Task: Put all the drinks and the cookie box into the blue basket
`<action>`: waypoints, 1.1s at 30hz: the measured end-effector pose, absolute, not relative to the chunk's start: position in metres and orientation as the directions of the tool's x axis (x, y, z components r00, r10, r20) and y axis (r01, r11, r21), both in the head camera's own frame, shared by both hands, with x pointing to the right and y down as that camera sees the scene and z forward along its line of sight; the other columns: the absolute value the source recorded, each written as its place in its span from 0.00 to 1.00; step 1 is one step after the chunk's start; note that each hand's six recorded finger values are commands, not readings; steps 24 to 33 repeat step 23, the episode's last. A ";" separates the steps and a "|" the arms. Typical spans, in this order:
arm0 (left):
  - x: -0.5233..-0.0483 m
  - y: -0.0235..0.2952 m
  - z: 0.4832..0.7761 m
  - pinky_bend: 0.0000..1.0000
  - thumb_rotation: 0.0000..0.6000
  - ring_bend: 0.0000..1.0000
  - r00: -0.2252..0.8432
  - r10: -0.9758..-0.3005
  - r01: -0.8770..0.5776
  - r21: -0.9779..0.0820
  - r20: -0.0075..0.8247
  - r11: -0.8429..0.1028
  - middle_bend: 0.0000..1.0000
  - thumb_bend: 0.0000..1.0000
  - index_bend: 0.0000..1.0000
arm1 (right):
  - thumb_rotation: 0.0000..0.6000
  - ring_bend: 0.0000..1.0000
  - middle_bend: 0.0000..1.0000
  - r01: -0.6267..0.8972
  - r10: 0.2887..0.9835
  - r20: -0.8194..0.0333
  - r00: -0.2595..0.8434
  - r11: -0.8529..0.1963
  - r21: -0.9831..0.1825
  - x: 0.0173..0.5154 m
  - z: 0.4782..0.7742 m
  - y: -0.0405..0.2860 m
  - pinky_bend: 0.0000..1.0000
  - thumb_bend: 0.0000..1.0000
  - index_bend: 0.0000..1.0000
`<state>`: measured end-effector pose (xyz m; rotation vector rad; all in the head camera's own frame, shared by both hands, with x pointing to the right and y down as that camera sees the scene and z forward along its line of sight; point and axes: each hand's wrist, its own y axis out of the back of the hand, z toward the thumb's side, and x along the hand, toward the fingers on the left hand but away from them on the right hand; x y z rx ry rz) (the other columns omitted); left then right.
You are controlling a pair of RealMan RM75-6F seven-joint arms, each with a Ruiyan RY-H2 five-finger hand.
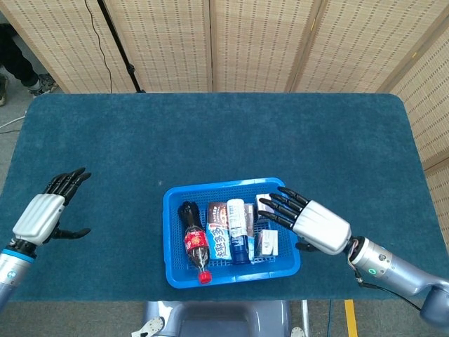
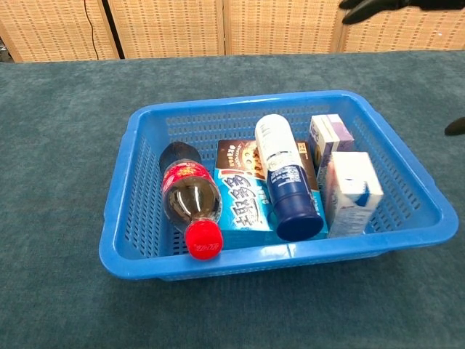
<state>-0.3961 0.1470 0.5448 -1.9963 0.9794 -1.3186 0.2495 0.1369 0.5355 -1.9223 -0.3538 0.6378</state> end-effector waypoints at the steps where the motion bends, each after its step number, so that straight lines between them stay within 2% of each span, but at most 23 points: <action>1: -0.397 0.147 0.544 0.00 1.00 0.00 0.250 -0.814 -0.270 -0.769 0.524 -0.579 0.00 0.08 0.00 | 1.00 0.00 0.00 -0.031 0.529 -0.264 0.806 -0.409 -0.912 0.252 0.532 0.134 0.00 0.00 0.00; 8: -0.412 0.152 0.534 0.00 1.00 0.00 0.194 -0.859 -0.257 -0.821 0.473 -0.510 0.00 0.08 0.00 | 1.00 0.00 0.00 -0.063 0.703 -0.265 0.660 -0.300 -0.952 0.294 0.522 0.110 0.00 0.00 0.00; 12: -0.425 0.163 0.530 0.00 1.00 0.00 0.149 -0.877 -0.246 -0.842 0.457 -0.481 0.00 0.08 0.00 | 1.00 0.00 0.00 -0.082 0.807 -0.304 0.506 -0.306 -0.948 0.331 0.528 0.106 0.00 0.00 0.00; 15: -0.433 0.173 0.530 0.00 1.00 0.00 0.129 -0.884 -0.232 -0.853 0.450 -0.468 0.00 0.08 0.00 | 1.00 0.00 0.00 -0.068 0.852 -0.334 0.403 -0.336 -0.939 0.356 0.536 0.119 0.00 0.00 0.00; 23: -0.453 0.203 0.531 0.00 1.00 0.00 0.083 -0.913 -0.177 -0.895 0.401 -0.409 0.00 0.08 0.00 | 1.00 0.00 0.00 -0.063 0.894 -0.369 0.252 -0.366 -0.929 0.390 0.556 0.169 0.00 0.00 0.00; 33: -0.453 0.203 0.531 0.00 1.00 0.00 0.083 -0.913 -0.177 -0.895 0.401 -0.409 0.00 0.08 0.00 | 1.00 0.00 0.00 -0.063 0.894 -0.369 0.252 -0.366 -0.929 0.390 0.556 0.169 0.00 0.00 0.00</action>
